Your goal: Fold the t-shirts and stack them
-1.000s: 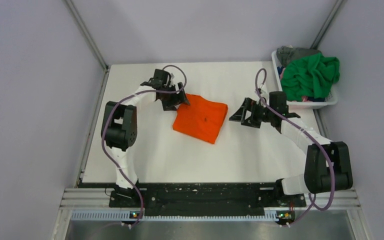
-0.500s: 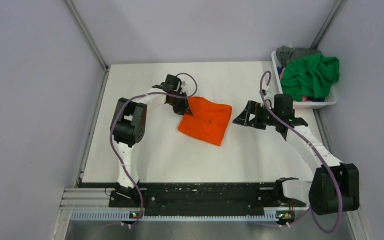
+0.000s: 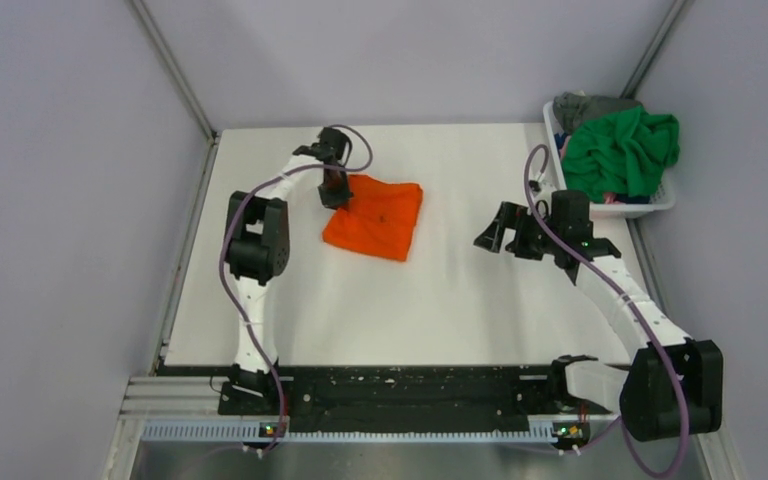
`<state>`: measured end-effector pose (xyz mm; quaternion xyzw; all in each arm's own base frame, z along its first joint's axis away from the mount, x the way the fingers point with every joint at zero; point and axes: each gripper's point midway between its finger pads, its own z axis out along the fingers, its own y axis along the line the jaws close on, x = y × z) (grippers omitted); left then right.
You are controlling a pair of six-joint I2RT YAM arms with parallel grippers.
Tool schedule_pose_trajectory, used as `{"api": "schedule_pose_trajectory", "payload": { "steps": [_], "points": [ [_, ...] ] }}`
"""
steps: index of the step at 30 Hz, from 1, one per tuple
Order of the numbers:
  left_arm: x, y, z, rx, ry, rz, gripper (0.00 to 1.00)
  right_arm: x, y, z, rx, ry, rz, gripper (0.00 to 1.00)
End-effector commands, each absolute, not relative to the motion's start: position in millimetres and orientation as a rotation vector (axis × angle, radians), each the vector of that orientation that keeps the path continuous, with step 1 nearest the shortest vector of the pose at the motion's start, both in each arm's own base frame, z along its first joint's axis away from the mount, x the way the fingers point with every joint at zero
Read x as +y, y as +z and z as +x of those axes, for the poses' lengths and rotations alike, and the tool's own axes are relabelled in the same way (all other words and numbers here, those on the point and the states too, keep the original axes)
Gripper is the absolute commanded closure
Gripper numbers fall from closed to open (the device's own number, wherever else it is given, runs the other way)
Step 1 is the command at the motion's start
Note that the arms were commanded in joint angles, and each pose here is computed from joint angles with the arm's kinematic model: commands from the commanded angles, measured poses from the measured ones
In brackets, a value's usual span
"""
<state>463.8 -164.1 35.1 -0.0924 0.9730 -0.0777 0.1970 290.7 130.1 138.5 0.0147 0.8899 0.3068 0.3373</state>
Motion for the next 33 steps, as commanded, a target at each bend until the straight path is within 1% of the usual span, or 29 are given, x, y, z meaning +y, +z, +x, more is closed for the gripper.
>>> {"api": "schedule_pose_trajectory", "payload": {
  "steps": [1,9,12,16,18,21,24,29,30,32,33],
  "points": [
    [-37,48,501,2.614,0.215,-0.459,1.0,113,147,300,2.266,0.675,0.066,0.01],
    [96,74,568,2.468,0.38,-0.479,1.0,108,145,303,2.263,0.635,0.094,0.01],
    [130,80,588,2.397,0.368,-0.508,1.0,107,143,305,2.267,0.625,0.104,0.01],
    [174,81,602,2.305,0.348,-0.579,1.0,105,142,307,2.267,0.616,0.118,0.01],
    [182,88,612,2.268,0.271,-0.585,1.0,106,142,307,2.263,0.62,0.118,0.01],
    [193,104,624,2.19,0.271,-0.583,1.0,106,144,309,2.254,0.62,0.121,0.01],
    [187,113,639,2.141,0.225,-0.52,1.0,105,143,308,2.254,0.618,0.12,0.01],
    [187,102,646,2.132,0.208,-0.526,0.99,104,145,309,2.25,0.609,0.124,0.01],
    [186,99,646,2.135,0.202,-0.533,0.97,104,145,310,2.249,0.605,0.126,0.01],
    [185,100,644,2.136,0.193,-0.547,0.83,103,145,310,2.249,0.598,0.129,0.01],
    [186,103,643,2.129,0.196,-0.562,0.66,102,144,310,2.249,0.595,0.13,0.01]
  ]
}}
